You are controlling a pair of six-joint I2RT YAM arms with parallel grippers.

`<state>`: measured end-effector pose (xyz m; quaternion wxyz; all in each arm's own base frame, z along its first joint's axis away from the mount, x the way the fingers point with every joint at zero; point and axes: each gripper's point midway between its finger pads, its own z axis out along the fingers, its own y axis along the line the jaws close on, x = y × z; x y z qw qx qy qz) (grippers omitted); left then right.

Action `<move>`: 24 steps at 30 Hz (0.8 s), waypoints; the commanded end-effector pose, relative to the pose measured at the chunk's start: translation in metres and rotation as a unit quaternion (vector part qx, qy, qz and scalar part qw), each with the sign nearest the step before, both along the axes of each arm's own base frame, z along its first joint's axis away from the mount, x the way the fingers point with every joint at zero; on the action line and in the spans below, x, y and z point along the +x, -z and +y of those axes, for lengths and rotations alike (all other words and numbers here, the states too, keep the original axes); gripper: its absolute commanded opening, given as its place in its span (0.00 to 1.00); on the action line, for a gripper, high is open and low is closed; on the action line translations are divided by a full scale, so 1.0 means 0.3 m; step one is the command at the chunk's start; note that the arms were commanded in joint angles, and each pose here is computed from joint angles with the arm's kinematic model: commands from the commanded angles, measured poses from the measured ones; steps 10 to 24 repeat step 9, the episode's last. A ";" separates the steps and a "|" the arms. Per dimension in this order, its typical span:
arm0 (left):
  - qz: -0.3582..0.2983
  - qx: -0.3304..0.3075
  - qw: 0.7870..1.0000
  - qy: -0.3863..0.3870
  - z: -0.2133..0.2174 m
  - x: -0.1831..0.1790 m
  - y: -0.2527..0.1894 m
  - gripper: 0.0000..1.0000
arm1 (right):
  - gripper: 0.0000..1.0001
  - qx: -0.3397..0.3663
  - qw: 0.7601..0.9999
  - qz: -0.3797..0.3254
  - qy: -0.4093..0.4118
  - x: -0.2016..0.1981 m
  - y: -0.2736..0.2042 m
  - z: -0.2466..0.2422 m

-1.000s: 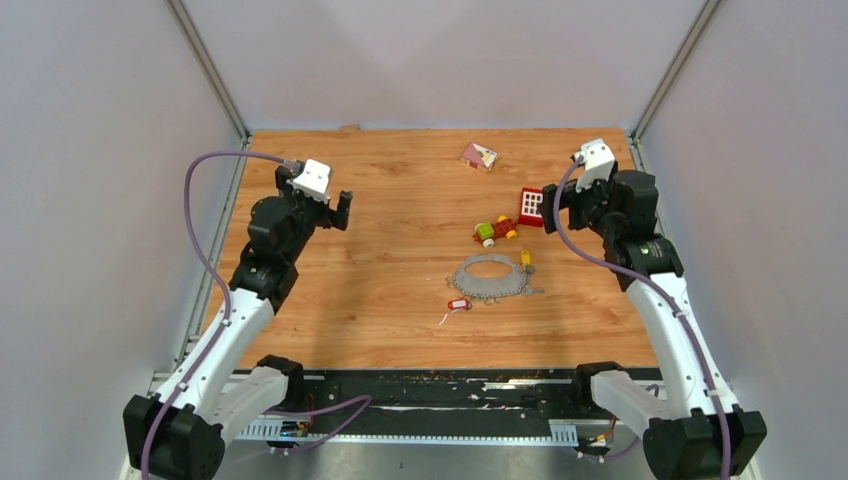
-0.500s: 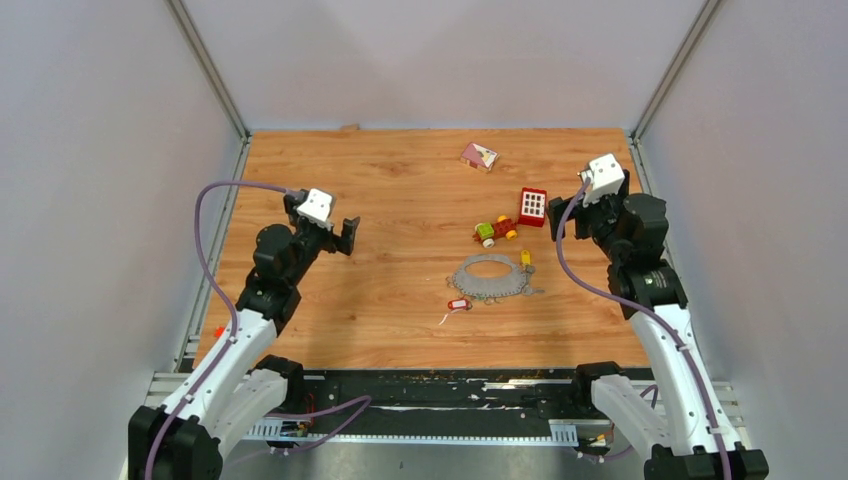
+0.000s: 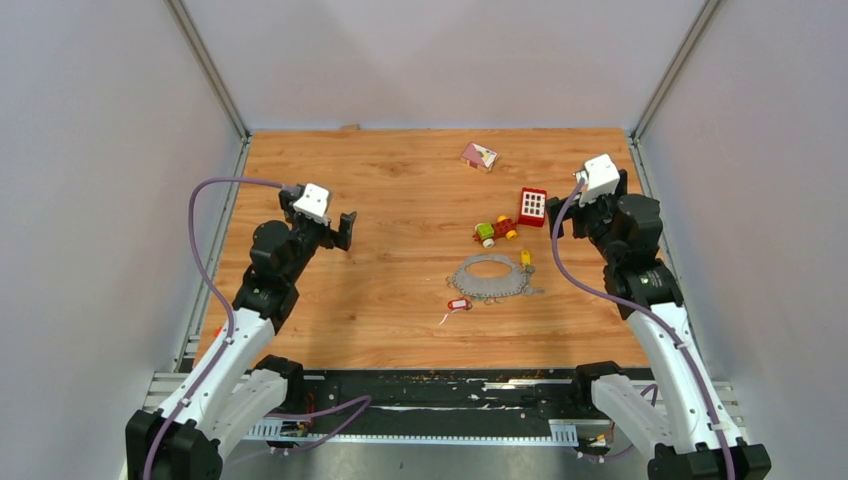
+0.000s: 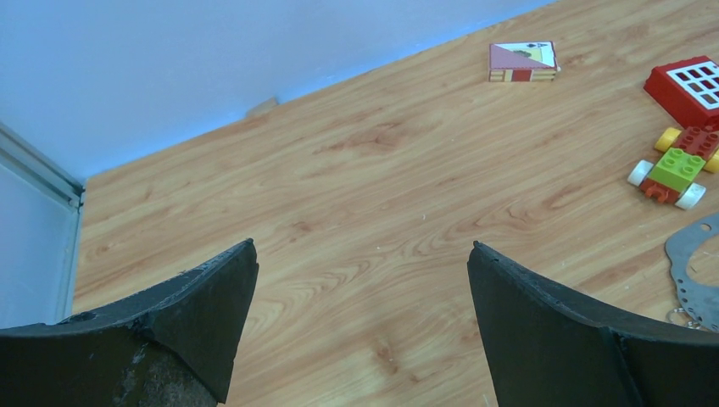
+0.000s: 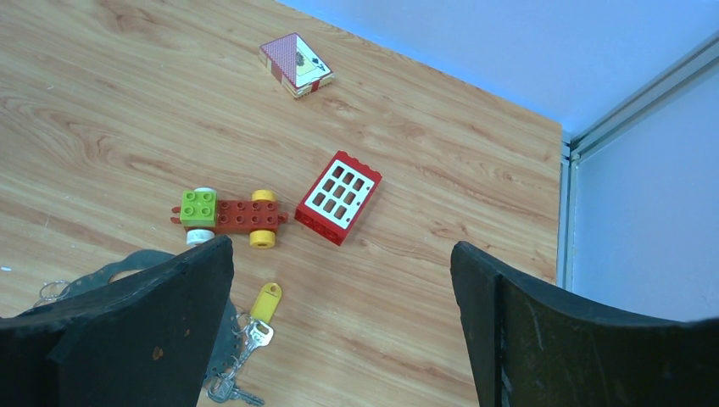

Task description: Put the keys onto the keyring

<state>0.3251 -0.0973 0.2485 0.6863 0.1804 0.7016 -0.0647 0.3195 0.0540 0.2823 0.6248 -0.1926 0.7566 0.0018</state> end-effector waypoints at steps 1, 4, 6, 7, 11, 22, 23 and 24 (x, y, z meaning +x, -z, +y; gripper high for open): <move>-0.030 -0.009 1.000 -0.002 0.004 0.001 -0.082 1.00 | 1.00 0.006 0.999 -0.032 0.007 0.004 -0.057 -0.004; -0.027 -0.008 1.000 0.000 0.001 0.004 -0.076 1.00 | 1.00 0.005 0.999 -0.031 0.009 0.002 -0.056 -0.007; -0.029 -0.008 1.000 0.008 -0.007 -0.002 -0.073 1.00 | 1.00 0.005 0.999 -0.032 0.008 0.001 -0.055 -0.007; -0.029 -0.007 1.000 0.009 -0.007 -0.002 -0.073 1.00 | 1.00 0.006 0.999 -0.032 0.010 0.002 -0.055 -0.008; -0.029 -0.007 1.000 0.006 -0.004 0.000 -0.073 1.00 | 1.00 0.008 0.999 -0.031 0.013 0.001 -0.058 -0.010; -0.029 -0.007 1.000 0.006 -0.004 0.000 -0.073 1.00 | 1.00 0.008 0.999 -0.031 0.013 0.001 -0.058 -0.010; -0.029 -0.007 1.000 0.006 -0.004 0.000 -0.073 1.00 | 1.00 0.008 0.999 -0.031 0.013 0.001 -0.058 -0.010; -0.029 -0.007 1.000 0.006 -0.004 0.000 -0.073 1.00 | 1.00 0.008 0.999 -0.031 0.013 0.001 -0.058 -0.010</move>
